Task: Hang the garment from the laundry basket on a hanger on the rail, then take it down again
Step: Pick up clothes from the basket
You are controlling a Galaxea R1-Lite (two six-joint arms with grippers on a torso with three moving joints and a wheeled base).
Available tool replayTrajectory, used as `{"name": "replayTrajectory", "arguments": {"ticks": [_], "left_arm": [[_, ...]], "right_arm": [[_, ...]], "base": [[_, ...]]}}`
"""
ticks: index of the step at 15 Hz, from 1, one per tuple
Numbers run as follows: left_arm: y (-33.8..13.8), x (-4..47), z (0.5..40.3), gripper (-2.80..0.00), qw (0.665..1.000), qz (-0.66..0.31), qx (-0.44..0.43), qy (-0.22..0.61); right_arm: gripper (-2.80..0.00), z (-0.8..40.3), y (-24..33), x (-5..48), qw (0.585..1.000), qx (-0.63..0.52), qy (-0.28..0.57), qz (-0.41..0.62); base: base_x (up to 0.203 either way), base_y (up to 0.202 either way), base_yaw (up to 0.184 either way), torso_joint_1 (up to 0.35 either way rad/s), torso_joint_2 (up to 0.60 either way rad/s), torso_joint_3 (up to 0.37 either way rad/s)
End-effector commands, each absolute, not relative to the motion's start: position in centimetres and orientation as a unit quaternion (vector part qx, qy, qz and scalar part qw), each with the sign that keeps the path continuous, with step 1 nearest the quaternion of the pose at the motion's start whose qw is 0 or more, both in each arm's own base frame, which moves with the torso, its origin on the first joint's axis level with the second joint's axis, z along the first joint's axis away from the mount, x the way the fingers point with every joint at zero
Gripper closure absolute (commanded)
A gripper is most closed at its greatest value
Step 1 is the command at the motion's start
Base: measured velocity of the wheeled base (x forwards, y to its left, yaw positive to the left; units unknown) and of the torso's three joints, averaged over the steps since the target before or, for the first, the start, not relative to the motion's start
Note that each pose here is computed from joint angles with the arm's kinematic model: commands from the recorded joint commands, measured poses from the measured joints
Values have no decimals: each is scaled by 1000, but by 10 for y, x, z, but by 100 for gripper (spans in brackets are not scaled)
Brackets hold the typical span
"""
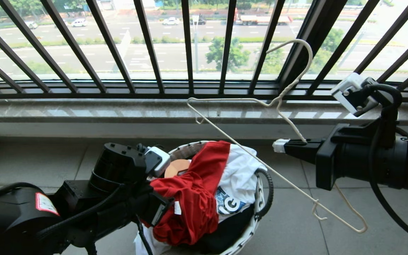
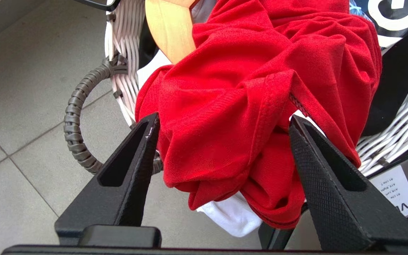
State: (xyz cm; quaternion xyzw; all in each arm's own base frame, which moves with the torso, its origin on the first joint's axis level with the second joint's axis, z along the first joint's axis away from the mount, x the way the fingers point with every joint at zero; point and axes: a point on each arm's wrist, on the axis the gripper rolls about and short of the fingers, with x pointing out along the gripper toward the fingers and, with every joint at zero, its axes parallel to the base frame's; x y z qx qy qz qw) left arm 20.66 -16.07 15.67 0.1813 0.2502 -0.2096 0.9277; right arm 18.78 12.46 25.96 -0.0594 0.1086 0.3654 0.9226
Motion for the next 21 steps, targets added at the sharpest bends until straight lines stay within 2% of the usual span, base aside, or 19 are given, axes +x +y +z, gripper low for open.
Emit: {"name": "replayTrajectory", "arguments": {"ticks": [1,6,15,21], "left_arm": [[-163,199,155,-280,924,-220,187,250],[-158,215,133,-280,917,-150,246,275],[-133,196,183,-280,941,-139,241,193],[-137,206,166,-280,931,-124,260,223]], "right_arm": [[0,258,126,189,922,-60,111,366],[0,255,126,190,921,-62,116,366],[0,254,127,191,920,-63,118,367],[0,253,127,192,920,-63,121,367]], "base": [[0,0,0,0,0,0],[0,0,0,0,0,0],[0,0,0,0,0,0],[0,0,0,0,0,0]]}}
